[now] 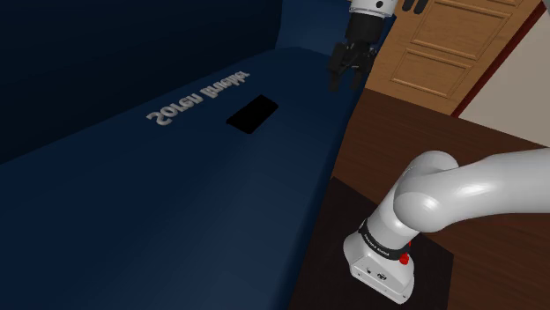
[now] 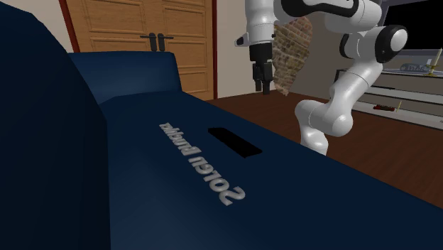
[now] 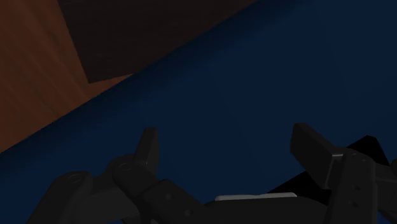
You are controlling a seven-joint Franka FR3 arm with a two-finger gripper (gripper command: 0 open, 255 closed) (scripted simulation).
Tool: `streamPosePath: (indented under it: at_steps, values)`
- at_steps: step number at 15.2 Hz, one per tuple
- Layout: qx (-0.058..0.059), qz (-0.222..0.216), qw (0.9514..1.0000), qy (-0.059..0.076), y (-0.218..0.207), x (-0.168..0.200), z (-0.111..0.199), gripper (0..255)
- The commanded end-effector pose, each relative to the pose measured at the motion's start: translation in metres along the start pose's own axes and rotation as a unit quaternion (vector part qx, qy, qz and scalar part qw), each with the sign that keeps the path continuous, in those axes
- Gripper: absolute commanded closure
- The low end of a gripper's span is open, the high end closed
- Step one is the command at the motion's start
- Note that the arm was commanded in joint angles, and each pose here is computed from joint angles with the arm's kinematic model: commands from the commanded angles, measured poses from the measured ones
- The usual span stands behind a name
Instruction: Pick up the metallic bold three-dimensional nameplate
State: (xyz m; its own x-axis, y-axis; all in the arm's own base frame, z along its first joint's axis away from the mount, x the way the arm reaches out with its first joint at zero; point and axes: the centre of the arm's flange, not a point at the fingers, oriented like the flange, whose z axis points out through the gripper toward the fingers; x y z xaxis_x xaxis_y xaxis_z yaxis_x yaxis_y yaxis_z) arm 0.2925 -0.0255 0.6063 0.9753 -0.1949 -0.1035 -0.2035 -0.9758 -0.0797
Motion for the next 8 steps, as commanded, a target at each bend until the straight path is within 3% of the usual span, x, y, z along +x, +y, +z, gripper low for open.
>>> streamPosePath:
  at_steps: [1, 8]
  values:
    - [0.0, 0.0, 1.0, 0.0, 0.0, 0.0, 0.0, 0]
    - [0.0, 0.045, 0.9986, 0.026, -0.071, 0.049, 0.016, 0]
